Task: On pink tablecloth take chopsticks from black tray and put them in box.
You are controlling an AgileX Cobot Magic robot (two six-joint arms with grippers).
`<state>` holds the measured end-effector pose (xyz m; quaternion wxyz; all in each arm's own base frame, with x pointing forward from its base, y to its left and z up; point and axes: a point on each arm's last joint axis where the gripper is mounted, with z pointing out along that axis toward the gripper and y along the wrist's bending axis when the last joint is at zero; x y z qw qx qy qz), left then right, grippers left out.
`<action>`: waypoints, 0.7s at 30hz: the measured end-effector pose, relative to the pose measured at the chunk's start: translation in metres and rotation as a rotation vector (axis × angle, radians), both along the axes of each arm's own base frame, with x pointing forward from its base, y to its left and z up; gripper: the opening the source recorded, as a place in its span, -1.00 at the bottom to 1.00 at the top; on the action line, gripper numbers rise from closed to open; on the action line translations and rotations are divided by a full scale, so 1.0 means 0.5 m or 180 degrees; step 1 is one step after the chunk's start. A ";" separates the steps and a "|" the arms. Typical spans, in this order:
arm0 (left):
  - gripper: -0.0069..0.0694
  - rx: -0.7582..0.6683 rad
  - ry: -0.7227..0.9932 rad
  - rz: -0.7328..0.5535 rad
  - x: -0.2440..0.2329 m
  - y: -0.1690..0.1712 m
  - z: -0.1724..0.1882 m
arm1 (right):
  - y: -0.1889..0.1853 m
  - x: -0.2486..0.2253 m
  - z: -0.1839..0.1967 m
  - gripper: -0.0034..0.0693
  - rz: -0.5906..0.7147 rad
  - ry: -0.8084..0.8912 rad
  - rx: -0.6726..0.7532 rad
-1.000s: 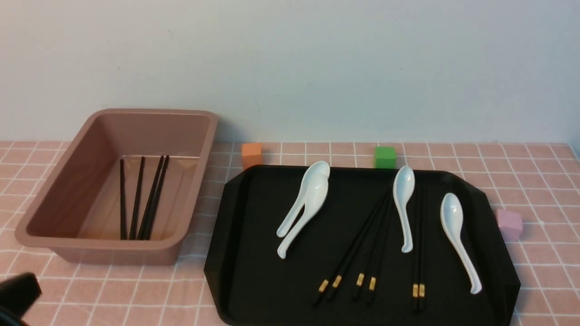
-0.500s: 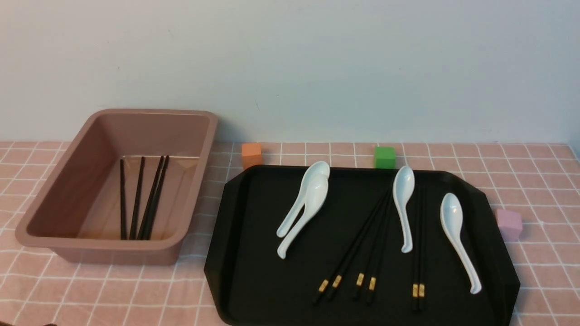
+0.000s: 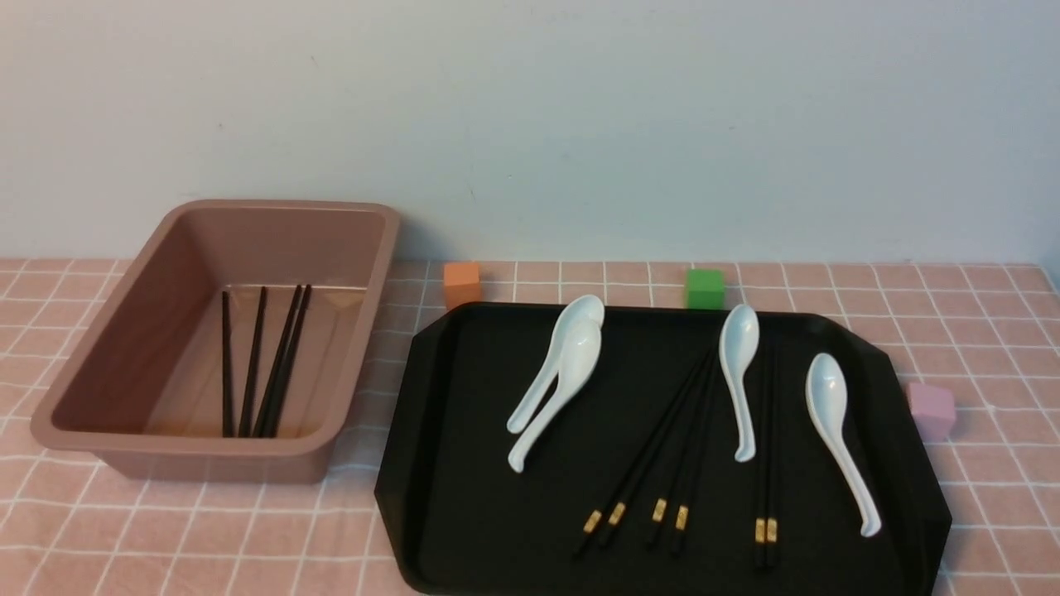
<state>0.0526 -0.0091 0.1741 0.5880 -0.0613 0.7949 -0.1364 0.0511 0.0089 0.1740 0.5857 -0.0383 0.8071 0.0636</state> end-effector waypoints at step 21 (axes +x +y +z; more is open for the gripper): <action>-0.85 0.0051 0.0146 0.0016 -0.002 0.002 -0.011 | 0.000 0.000 0.000 -0.25 0.0000 0.0000 0.0000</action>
